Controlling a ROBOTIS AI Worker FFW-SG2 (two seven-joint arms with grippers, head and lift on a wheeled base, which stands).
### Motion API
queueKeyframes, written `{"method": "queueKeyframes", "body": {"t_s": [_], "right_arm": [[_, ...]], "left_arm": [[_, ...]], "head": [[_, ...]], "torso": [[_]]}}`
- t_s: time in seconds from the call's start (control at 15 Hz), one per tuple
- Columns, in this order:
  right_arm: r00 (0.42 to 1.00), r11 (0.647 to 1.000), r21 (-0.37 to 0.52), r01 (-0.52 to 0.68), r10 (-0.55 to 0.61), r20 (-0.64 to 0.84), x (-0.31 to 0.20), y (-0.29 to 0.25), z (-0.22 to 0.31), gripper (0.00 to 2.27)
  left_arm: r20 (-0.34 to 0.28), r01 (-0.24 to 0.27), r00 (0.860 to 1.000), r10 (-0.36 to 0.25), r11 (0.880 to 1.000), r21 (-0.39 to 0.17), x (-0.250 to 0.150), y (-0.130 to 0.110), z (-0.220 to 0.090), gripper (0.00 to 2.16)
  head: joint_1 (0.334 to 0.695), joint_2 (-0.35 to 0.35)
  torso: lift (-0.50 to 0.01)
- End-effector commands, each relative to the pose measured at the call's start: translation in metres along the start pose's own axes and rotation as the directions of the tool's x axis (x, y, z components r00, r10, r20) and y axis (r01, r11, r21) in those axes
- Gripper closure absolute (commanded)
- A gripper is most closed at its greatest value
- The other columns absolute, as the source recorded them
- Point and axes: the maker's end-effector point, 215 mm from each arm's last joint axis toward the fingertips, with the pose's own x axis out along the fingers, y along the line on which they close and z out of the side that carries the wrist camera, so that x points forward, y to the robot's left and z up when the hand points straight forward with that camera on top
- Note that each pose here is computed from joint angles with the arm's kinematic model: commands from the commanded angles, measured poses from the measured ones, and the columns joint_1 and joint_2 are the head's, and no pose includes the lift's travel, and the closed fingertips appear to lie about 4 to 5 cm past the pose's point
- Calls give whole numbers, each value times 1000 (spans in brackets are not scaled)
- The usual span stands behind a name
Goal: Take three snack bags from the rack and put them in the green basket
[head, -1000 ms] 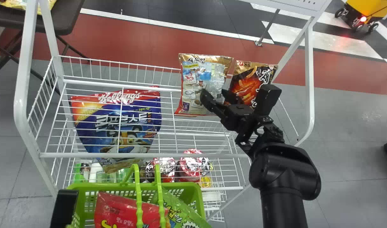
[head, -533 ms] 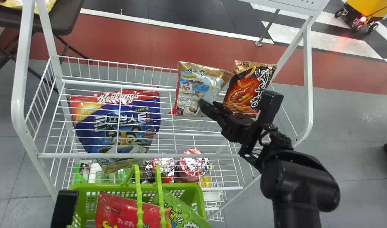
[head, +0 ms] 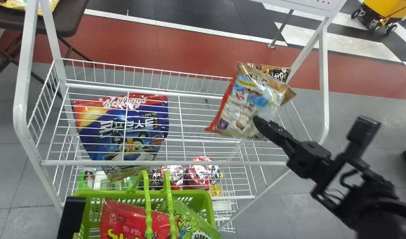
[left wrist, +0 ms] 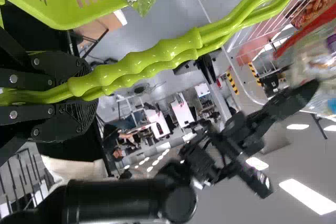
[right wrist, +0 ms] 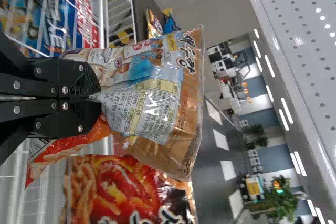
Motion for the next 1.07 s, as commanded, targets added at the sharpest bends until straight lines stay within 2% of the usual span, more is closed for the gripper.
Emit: {"method": "queueKeyframes", "body": {"t_s": [0.0,0.27,0.53,0.87,1.0], "right_arm": [[988,986,164,-14,38,-149,-39,17,-38,2128],[903,954,300,-10,138,-406,-67,61,-120,2128],[816,941,336,-45,228,-530,-67,96,-179,2128],[700,898,436,-57,347,-625,-55,127,-249,2128],[683,894,445,-49,355,-639,-53,130,-260,2115]], "left_arm": [[6,-2,1000,2,1000,1,-1,1,2,1217],[19,2,1000,-2,1000,3,0,-2,7,1217],[21,5,1000,-5,1000,9,1,-4,9,1217],[18,18,1000,-18,1000,16,4,-12,6,1217],[18,17,1000,-18,1000,17,4,-14,5,1217]], "head": [[695,-350],[695,-350],[695,-350],[695,-350],[695,-350]], "torso": [[-7],[-7],[-7],[-7],[-7]]}}
